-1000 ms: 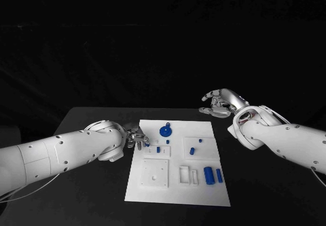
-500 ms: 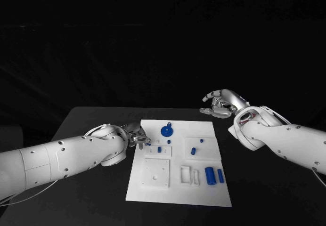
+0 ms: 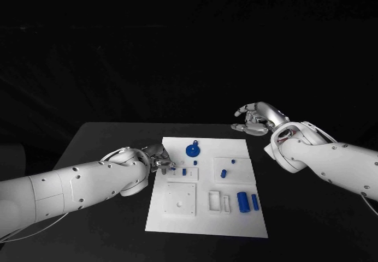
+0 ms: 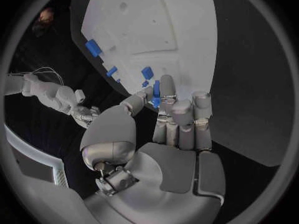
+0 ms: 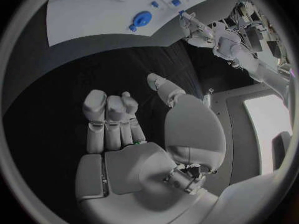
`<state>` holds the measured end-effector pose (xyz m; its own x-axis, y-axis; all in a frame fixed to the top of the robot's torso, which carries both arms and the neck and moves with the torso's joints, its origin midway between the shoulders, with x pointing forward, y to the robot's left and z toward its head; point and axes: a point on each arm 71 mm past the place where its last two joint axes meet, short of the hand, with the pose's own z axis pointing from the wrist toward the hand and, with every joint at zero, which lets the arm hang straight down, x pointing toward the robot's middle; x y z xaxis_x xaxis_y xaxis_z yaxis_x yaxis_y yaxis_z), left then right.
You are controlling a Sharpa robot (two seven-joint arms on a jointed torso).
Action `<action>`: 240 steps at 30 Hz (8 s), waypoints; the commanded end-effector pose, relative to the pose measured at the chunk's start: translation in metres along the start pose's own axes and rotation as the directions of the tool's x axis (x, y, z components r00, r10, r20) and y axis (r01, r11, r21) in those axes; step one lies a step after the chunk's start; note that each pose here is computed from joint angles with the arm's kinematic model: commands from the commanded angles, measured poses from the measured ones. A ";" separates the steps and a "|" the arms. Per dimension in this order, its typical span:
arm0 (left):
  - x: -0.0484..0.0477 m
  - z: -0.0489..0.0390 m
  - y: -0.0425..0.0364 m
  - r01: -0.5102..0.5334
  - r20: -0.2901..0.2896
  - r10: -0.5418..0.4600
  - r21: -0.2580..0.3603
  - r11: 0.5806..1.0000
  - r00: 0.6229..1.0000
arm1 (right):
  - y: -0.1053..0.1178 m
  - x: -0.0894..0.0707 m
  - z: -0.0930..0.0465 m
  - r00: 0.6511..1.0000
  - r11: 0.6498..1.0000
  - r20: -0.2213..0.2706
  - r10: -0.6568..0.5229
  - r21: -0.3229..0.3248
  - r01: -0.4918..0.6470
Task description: Assemble the parts on the task board
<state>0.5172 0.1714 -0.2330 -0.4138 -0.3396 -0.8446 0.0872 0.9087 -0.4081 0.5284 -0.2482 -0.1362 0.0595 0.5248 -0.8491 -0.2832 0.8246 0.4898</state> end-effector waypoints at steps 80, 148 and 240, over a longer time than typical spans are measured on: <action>0.0231 0.0063 0.0026 -0.126 -0.053 0.126 0.004 0.992 0.991 | -0.001 0.000 -0.001 1.000 1.000 -0.011 -0.002 -0.006 0.001; 0.0186 0.0105 0.0116 -0.060 -0.045 0.058 -0.038 0.997 0.997 | -0.002 -0.001 -0.001 1.000 1.000 -0.010 -0.003 -0.005 0.002; 0.0062 0.0420 -0.0839 -0.399 0.157 0.368 0.403 0.823 0.917 | 0.005 0.006 0.003 1.000 1.000 -0.018 0.006 -0.028 -0.006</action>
<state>0.5461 0.0858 -0.2213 -0.2496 -0.0210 -0.9681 0.5698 0.8052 -0.1644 0.5309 -0.2417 -0.1386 0.0491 0.5279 -0.8479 -0.2963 0.8184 0.4924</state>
